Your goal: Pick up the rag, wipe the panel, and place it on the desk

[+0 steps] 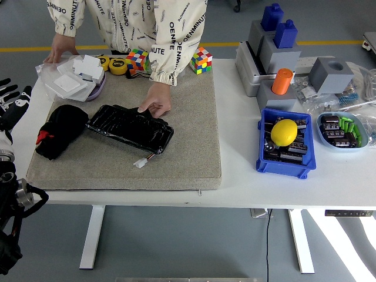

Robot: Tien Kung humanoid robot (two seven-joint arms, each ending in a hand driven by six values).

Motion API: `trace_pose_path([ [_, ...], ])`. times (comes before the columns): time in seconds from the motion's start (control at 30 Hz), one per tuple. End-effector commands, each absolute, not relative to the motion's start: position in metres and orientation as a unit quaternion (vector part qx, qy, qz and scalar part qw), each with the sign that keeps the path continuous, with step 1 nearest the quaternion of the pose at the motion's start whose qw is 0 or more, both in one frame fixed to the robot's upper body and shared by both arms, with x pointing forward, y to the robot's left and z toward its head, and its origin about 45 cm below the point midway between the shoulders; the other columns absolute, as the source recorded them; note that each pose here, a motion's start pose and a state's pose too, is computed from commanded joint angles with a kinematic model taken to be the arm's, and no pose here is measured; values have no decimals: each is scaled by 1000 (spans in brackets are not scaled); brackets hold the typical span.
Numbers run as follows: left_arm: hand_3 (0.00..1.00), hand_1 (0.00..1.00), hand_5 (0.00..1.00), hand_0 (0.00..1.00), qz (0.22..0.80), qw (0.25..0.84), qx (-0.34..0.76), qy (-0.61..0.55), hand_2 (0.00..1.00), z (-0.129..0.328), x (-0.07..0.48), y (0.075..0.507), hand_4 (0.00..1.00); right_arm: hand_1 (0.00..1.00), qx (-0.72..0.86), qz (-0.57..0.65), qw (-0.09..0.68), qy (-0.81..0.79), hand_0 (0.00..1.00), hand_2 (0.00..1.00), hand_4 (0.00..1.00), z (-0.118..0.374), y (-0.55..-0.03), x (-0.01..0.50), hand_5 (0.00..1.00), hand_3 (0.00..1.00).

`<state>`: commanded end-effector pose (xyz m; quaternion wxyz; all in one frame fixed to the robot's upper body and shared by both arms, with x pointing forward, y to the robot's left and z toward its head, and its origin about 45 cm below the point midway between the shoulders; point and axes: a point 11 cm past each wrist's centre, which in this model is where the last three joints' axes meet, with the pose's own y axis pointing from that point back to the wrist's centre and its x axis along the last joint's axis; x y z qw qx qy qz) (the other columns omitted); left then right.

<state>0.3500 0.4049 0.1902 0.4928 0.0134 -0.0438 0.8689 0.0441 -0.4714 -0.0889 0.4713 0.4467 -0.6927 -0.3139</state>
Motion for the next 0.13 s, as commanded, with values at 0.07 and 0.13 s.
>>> trace_pose_path([
  [0.07,631,600,157,486,869,493,13,-44,601,190,350,405,861,563,445,-314,472,-693,533,496,883,-88,-473,44,361,522],
  [0.13,631,600,157,486,869,493,14,-44,601,190,350,405,861,563,445,-314,473,-693,533,496,883,-88,-473,43,361,522],
])
